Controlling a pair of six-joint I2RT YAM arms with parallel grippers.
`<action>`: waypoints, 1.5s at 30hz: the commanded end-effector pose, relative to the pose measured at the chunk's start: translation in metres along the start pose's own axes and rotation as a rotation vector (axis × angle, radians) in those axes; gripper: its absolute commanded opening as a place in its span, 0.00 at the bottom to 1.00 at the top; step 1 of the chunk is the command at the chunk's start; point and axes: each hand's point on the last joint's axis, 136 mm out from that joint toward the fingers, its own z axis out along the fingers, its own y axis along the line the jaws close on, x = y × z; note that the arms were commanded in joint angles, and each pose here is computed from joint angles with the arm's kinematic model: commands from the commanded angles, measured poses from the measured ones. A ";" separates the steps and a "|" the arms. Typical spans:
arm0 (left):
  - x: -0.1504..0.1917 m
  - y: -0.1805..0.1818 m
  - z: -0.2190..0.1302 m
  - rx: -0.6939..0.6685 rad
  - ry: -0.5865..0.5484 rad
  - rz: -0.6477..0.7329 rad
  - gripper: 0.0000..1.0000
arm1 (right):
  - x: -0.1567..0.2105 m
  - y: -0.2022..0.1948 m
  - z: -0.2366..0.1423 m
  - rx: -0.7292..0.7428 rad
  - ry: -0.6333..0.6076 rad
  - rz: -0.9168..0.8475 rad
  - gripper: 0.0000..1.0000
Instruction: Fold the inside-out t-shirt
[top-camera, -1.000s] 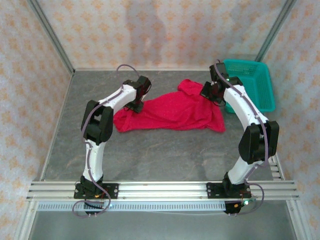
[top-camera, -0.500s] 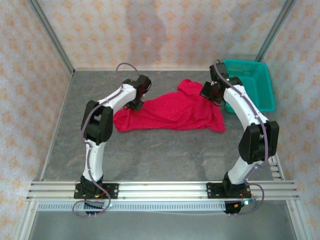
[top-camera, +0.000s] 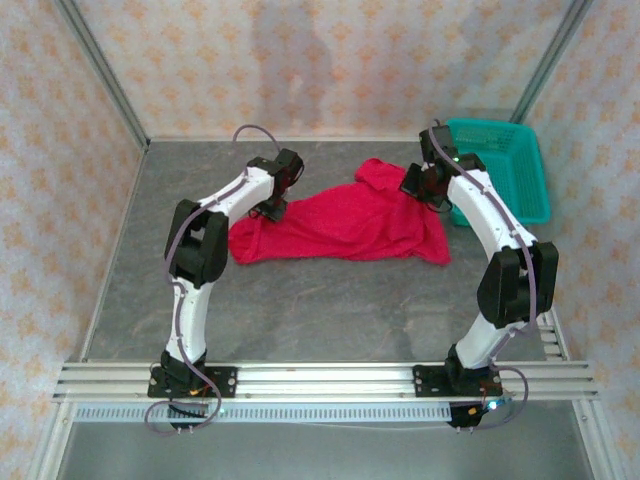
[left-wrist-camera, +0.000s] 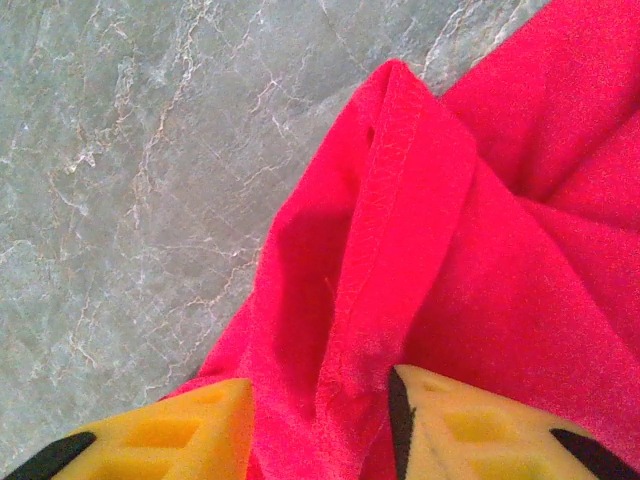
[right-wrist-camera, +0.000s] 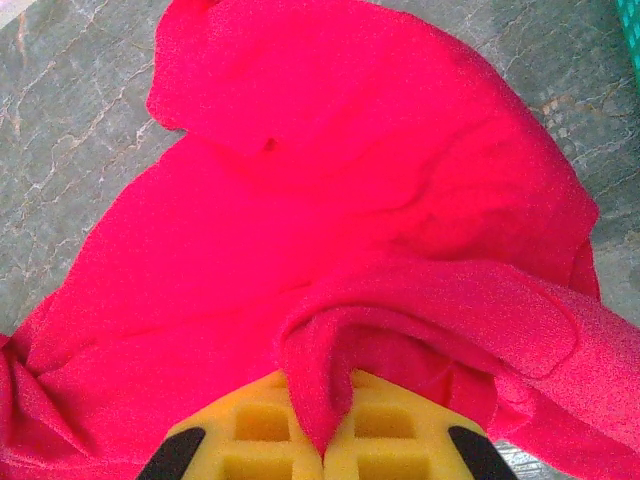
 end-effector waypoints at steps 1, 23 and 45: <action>0.002 0.007 0.007 -0.025 0.029 -0.011 0.37 | -0.010 0.005 -0.016 -0.024 -0.041 -0.013 0.00; -0.008 0.032 -0.019 -0.100 -0.004 -0.045 0.00 | -0.015 0.004 -0.026 -0.028 -0.062 -0.010 0.00; 0.026 0.247 -0.367 0.698 -1.016 -1.105 0.00 | -0.137 0.040 -0.262 -0.347 -0.576 0.093 0.00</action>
